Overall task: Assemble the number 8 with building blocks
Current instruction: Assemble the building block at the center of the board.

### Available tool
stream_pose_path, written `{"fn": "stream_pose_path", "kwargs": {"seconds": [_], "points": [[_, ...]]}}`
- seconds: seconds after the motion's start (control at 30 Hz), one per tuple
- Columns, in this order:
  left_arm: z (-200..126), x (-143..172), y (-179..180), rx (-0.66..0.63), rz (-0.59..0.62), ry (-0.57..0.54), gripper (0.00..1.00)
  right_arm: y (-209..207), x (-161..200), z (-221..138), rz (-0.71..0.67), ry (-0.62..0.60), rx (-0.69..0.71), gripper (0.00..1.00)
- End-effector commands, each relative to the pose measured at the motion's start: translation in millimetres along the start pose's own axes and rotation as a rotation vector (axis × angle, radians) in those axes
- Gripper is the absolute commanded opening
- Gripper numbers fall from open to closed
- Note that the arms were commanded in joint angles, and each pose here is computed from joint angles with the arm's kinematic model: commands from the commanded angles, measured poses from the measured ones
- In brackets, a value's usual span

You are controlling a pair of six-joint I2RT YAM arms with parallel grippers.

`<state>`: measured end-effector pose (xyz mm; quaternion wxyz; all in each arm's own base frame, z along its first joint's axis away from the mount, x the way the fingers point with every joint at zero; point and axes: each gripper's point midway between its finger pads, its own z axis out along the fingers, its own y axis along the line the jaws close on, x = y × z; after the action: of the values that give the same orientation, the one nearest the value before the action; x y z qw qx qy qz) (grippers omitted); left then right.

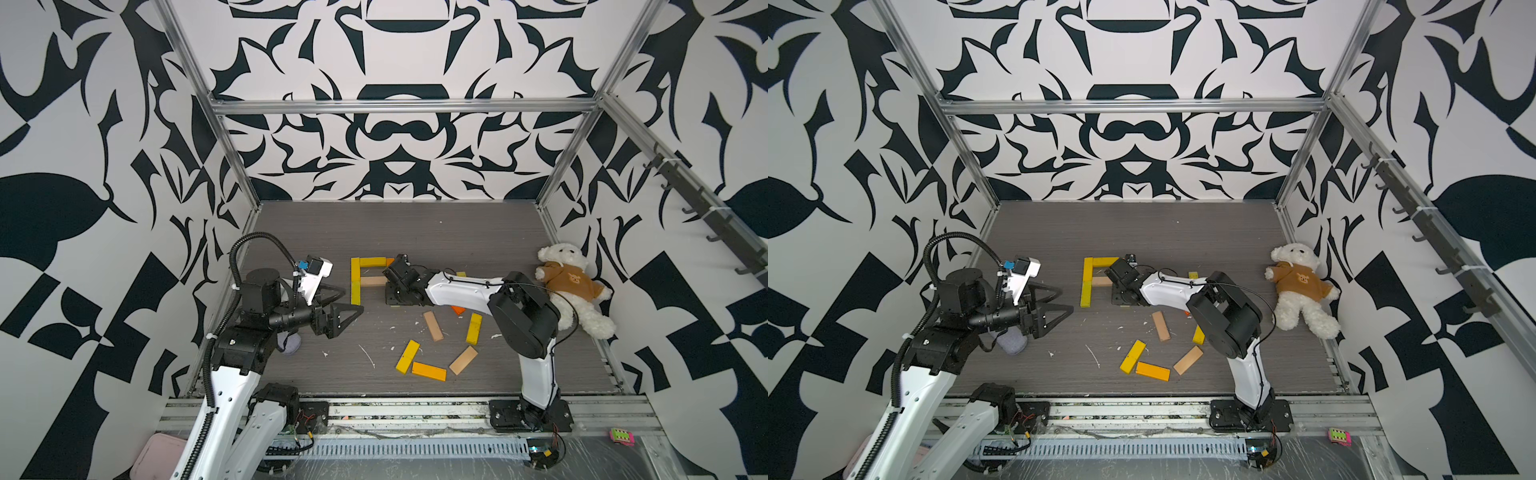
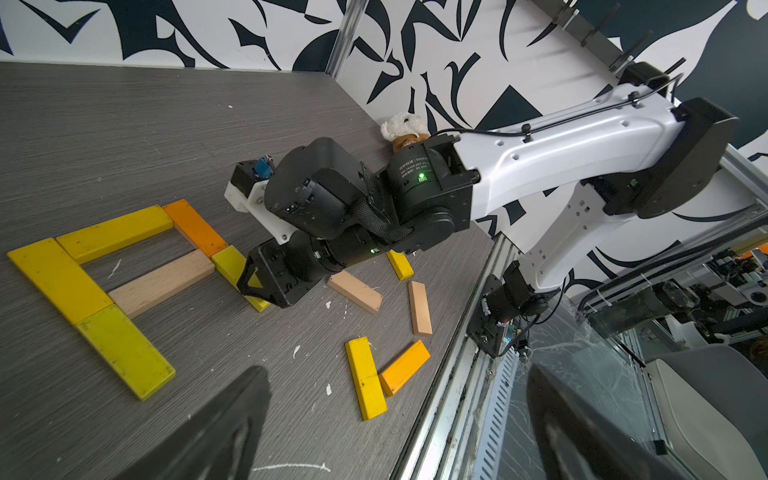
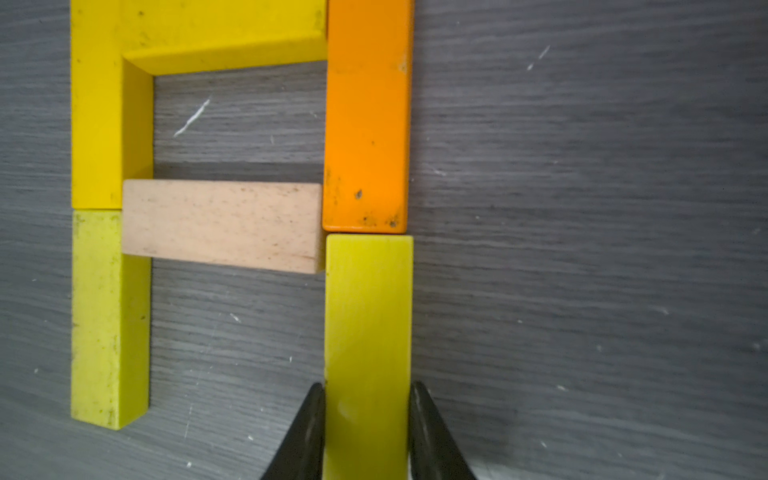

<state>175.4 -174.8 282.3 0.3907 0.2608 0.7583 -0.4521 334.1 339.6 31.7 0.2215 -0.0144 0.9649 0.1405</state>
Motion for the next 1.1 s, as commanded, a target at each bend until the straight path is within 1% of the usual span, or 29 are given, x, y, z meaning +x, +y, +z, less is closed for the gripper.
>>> {"fn": "stream_pose_path", "kwargs": {"seconds": [0.0,0.47,0.73,0.97,1.07], "points": [[-1.1,-0.3,-2.8,0.013,0.013,-0.008,0.99,11.7,-7.5,-4.7,0.013,-0.016,-0.024,0.28],[-1.0,-0.3,-3.1,0.014,0.014,-0.008,0.99,11.6,-7.5,-2.1,0.043,-0.014,-0.021,0.31],[-0.8,-0.2,-2.6,0.013,0.013,-0.007,0.99,14.3,-6.3,-1.1,0.057,-0.013,-0.037,0.39],[-1.0,-0.4,-2.9,0.013,0.014,-0.009,0.99,16.4,-7.5,-1.8,0.054,-0.019,-0.046,0.39],[-1.0,0.0,-2.7,0.013,0.016,-0.008,0.99,16.2,-7.9,-1.8,0.052,-0.022,-0.043,0.38]]}}
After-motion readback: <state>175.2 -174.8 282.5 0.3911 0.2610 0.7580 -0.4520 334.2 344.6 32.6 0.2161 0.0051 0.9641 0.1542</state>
